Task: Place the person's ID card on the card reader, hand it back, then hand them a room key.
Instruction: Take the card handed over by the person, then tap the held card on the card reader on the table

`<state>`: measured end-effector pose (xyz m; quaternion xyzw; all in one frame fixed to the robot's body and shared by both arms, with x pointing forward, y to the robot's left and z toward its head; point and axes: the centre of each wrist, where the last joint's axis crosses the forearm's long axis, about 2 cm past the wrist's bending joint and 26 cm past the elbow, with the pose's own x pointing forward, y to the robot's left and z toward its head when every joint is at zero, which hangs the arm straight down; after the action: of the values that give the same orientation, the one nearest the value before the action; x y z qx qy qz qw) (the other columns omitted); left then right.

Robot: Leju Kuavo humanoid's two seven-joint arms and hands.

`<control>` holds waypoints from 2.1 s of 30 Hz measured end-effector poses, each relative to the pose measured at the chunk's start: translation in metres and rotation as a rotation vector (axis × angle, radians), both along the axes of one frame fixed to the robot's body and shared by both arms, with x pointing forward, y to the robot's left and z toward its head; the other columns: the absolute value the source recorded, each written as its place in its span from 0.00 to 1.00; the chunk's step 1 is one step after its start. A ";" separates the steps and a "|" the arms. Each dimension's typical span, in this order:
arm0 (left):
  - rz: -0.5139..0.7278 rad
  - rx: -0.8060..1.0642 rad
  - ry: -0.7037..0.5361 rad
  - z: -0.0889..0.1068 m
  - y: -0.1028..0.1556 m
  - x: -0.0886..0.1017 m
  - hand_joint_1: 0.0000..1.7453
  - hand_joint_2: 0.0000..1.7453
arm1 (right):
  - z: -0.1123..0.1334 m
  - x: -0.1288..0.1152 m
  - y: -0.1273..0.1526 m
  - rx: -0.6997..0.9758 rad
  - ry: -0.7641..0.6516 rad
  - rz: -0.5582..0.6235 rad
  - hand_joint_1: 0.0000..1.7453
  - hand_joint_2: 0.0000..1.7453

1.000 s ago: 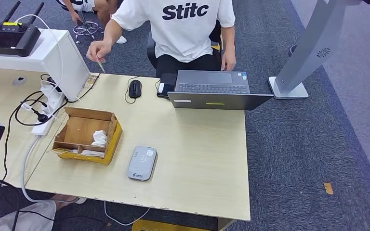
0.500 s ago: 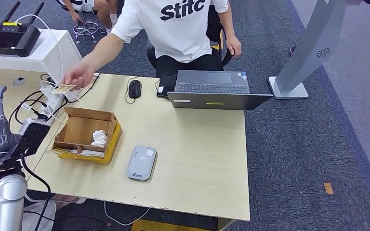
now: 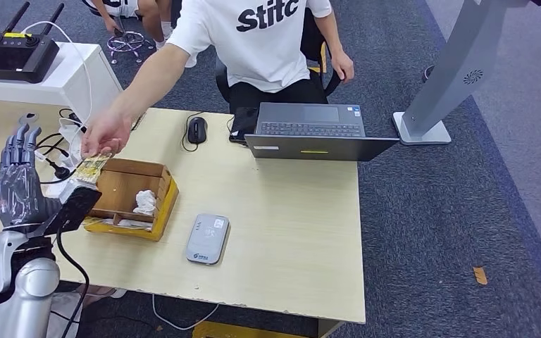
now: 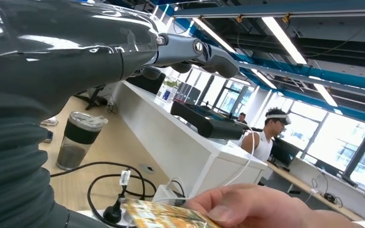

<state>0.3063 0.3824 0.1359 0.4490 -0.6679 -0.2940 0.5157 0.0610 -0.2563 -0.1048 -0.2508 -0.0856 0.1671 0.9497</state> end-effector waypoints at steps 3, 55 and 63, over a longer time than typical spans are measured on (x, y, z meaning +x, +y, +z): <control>-0.011 0.005 0.010 -0.003 -0.006 -0.001 0.27 1.00 | 0.000 0.000 0.000 -0.002 -0.001 0.005 0.00 1.00; -0.220 0.032 0.300 -0.055 -0.085 -0.037 1.00 1.00 | 0.000 -0.003 0.004 0.005 0.001 0.034 0.00 1.00; -0.189 0.041 0.391 -0.078 -0.085 -0.047 1.00 1.00 | 0.000 -0.003 0.005 0.007 0.008 0.044 0.00 1.00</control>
<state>0.2589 0.2976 0.0578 0.3293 -0.5880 -0.4362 0.5962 0.0584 -0.2517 -0.1050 -0.2448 -0.0881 0.1887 0.9470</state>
